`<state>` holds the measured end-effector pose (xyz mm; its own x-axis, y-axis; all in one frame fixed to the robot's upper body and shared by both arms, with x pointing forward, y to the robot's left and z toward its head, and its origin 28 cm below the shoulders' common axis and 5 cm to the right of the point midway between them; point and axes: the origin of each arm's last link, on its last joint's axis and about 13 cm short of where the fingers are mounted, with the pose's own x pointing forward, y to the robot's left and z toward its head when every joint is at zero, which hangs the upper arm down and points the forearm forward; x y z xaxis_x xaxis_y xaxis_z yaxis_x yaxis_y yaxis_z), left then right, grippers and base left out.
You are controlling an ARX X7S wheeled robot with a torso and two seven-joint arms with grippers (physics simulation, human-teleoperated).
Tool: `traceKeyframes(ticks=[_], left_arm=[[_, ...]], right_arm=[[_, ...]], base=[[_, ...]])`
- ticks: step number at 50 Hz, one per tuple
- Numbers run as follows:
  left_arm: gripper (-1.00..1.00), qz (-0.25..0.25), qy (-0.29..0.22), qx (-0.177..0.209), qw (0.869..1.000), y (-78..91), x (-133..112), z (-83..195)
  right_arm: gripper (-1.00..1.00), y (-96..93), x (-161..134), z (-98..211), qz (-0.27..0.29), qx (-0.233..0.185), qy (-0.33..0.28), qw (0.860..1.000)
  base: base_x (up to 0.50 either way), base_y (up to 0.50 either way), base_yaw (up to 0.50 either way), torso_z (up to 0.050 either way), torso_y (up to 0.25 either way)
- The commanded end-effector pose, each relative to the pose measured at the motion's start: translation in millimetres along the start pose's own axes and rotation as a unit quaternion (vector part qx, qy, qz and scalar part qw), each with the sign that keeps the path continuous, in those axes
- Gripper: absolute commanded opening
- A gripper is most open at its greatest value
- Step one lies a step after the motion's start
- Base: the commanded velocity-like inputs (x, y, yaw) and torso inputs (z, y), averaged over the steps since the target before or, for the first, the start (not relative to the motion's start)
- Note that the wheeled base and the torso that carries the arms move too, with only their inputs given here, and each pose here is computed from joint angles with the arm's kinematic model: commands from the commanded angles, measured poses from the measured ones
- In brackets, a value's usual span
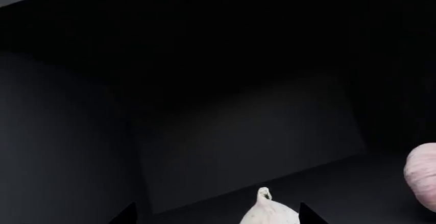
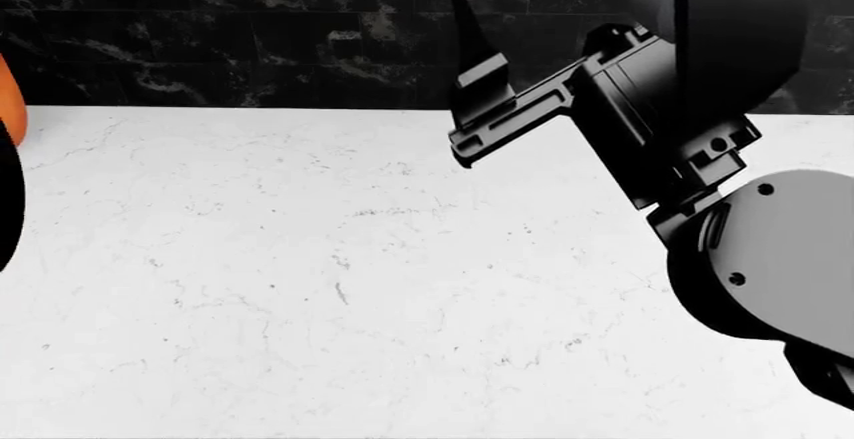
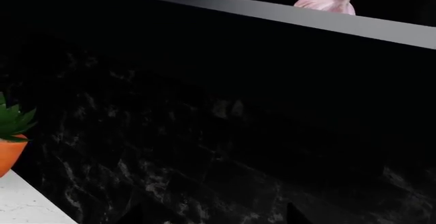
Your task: Pick the garlic, garlic from the counter and place them in the cabinet. Then close the cabinet.
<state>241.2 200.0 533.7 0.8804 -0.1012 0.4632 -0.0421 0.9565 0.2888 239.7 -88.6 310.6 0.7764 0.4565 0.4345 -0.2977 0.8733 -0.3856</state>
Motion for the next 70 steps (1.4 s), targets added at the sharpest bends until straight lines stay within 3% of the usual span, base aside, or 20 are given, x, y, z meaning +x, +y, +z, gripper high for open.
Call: traceKeyframes(ticks=[1, 25, 43, 55, 70], left_arm=[[1.0, 0.014, -0.044, 0.009, 0.999, -2.4, -23, -6], [1.0, 0.033, -0.031, 0.005, 0.999, -7.5, -48, -43], [1.0, 0.011, 0.009, 0.015, 1.0, -23.1, -63, -82], [1.0, 0.013, 0.017, 0.01, 1.0, -23.7, -60, -85], [1.0, 0.021, -0.029, 0.069, 0.997, -38.9, -121, -113]], right_arm=[[1.0, -0.1, 2, 1, 0.001, 0.0, -0.002, 1.0], [1.0, -2.8, 5, 7, -0.003, -0.006, -0.008, 1.0], [1.0, -5.4, 9, 8, -0.01, -0.011, -0.01, 1.0], [1.0, -6.3, 11, 5, -0.019, -0.015, -0.005, 1.0], [1.0, -6.7, 9, -1, -0.02, -0.021, 0.005, 1.0]], base=[[0.0, 0.0, 0.0, 0.0, 0.0], [0.0, 0.0, 0.0, 0.0, 0.0], [0.0, 0.0, 0.0, 0.0, 0.0], [0.0, 0.0, 0.0, 0.0, 0.0], [0.0, 0.0, 0.0, 0.0, 0.0]])
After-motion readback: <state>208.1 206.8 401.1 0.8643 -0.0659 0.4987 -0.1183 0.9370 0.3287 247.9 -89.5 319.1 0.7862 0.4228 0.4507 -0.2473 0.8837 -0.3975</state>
